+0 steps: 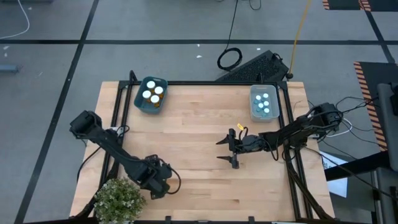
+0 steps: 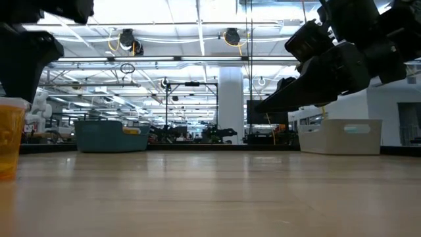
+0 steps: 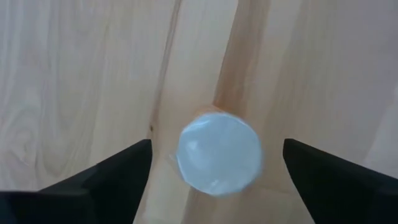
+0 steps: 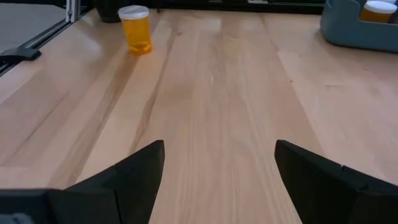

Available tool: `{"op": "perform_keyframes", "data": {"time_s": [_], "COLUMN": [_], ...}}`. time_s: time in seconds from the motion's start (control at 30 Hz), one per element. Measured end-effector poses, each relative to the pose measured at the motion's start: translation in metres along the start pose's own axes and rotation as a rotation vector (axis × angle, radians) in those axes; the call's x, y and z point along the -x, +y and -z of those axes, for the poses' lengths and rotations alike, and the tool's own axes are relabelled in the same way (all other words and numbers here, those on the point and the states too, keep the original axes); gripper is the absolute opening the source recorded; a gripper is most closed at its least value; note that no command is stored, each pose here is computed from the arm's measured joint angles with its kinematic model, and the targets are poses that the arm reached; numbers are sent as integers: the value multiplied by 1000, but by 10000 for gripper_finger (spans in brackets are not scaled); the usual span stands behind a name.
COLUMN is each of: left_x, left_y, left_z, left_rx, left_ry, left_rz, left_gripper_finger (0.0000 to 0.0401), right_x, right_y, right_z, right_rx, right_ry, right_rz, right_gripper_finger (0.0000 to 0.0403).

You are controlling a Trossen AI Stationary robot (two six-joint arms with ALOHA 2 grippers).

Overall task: Pick and place medicine bottles into bin by pill shape (circle, oval)
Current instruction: Put the orange capsule bottle into the blue bin

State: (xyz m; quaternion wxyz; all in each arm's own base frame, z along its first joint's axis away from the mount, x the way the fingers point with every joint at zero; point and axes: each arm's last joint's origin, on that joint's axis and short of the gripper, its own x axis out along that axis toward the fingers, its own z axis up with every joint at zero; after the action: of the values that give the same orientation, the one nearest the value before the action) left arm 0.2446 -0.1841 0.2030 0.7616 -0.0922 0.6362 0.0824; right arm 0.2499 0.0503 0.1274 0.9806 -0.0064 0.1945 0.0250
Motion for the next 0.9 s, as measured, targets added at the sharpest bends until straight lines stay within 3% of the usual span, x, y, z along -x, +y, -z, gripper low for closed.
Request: {"op": "perform_keyframes", "data": {"time_s": [0.2, 0.57, 0.73, 0.9], "left_x": [-14, -14, 1, 21], "left_y": [2, 9, 21, 43], "left_z": [-6, -13, -20, -32], "left_rx": [-5, 30, 59, 48], "left_ry": [37, 60, 25, -47], "left_rz": [-32, -20, 2, 13], "left_gripper_finger": [328, 207, 206, 240], "right_x": [0, 0, 0, 0], "right_y": [0, 0, 0, 0], "right_z": [0, 1, 2, 4], "right_rx": [-4, -8, -14, -18], "right_ry": [1, 7, 20, 39], "right_rz": [0, -1, 0, 2], "right_gripper_finger": [297, 297, 297, 297]}}
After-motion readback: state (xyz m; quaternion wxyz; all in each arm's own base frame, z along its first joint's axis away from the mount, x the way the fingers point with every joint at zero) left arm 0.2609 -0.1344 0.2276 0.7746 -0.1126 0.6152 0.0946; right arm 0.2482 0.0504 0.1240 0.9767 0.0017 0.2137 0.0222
